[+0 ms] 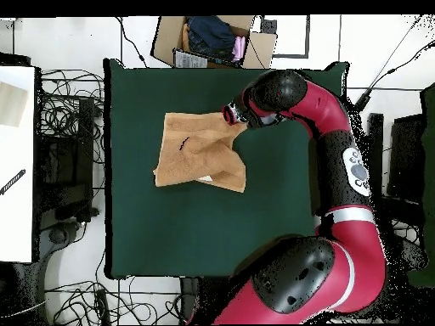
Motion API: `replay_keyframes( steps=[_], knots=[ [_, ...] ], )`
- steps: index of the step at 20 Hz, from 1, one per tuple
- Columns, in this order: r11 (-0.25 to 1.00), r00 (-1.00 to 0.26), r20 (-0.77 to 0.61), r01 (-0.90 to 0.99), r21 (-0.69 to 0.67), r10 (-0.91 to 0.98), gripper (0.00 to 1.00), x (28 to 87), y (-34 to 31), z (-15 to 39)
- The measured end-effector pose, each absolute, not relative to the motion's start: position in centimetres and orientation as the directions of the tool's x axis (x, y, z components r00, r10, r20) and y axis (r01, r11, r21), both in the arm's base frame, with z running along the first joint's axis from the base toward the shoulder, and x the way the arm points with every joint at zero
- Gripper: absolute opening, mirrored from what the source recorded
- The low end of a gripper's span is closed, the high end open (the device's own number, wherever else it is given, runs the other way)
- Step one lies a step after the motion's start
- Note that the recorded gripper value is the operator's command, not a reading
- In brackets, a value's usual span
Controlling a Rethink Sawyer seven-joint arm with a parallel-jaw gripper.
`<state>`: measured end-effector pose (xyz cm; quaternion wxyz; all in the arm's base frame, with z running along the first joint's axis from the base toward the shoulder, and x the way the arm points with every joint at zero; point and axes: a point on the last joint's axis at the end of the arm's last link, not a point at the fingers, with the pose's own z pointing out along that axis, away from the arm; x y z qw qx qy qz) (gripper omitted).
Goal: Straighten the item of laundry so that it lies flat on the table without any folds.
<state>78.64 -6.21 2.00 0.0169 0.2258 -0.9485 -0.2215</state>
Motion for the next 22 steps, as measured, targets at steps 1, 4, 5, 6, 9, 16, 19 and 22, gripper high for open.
replay_keyframes(
  steps=[1, 4, 5, 6, 9, 16, 19, 22],
  knots=[
    [0.802, -0.899, -0.071, -0.42, 0.425, -0.433, 0.0, 78.8, -6.4, 2.1],
    [0.809, -0.902, -0.079, -0.416, 0.416, -0.423, 0.0, 79.3, -7.0, 2.3],
    [0.81, -0.903, -0.081, -0.415, 0.413, -0.422, 0.0, 79.4, -7.1, 2.3],
    [0.811, -0.904, -0.083, -0.415, 0.412, -0.42, 0.0, 79.5, -7.2, 2.4],
    [0.814, -0.904, -0.093, -0.418, 0.403, -0.418, 0.0, 79.9, -7.7, 2.6],
    [0.818, -0.903, -0.11, -0.424, 0.39, -0.415, 0.0, 80.6, -8.5, 2.6],
    [0.82, -0.905, -0.111, -0.419, 0.39, -0.41, 0.0, 80.7, -8.7, 2.3],
    [0.821, -0.906, -0.112, -0.418, 0.389, -0.408, 0.0, 80.8, -8.8, 2.3]
  ],
)
